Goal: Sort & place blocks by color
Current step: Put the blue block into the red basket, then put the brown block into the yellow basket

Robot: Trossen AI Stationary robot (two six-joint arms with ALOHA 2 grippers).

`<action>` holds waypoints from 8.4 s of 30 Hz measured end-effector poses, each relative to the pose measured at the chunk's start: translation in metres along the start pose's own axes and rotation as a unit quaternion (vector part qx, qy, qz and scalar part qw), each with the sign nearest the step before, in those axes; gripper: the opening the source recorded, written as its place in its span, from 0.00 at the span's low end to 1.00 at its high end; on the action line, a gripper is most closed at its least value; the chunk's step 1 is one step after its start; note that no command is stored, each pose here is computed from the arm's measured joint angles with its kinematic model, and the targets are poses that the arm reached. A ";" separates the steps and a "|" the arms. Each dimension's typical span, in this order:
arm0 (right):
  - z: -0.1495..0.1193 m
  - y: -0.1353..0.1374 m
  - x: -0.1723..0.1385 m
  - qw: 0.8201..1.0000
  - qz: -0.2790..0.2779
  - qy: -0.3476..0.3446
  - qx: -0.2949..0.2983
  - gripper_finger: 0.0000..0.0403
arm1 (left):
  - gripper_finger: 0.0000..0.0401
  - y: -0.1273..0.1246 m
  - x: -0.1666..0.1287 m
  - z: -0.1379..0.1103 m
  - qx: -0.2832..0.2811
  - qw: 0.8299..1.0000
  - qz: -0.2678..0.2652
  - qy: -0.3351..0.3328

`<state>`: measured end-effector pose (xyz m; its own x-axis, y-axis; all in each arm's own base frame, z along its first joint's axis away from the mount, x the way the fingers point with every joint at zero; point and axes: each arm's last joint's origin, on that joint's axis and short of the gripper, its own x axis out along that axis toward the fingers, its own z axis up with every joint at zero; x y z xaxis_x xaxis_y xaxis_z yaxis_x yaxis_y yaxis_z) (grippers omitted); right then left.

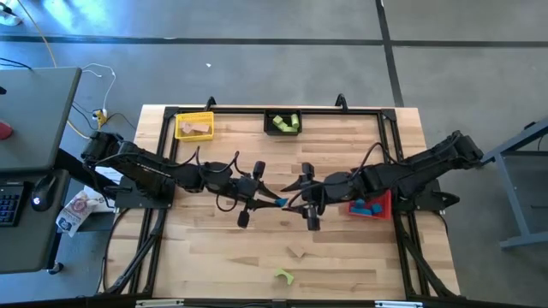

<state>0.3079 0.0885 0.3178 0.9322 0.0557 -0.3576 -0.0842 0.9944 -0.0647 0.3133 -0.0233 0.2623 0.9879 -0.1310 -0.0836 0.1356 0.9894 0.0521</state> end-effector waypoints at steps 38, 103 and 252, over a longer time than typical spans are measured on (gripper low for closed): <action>-0.009 -0.003 0.018 0.999 -0.015 0.013 0.029 0.20 | 0.14 0.005 0.000 -0.004 0.009 0.996 0.082 0.022; -0.087 0.042 -0.058 0.882 -0.263 0.347 0.181 0.16 | 0.35 0.003 -0.003 -0.023 -0.061 0.986 0.100 0.115; -0.137 0.119 0.086 0.893 -0.063 0.360 0.263 0.59 | 0.35 -0.079 -0.015 -0.036 -0.080 0.975 0.041 0.201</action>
<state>0.3299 0.1992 0.1515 0.4389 0.0551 -0.8969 0.3590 0.9042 0.2312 0.2853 -0.0977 0.2233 0.8807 -0.0472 -0.4713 0.0119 0.9969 -0.0775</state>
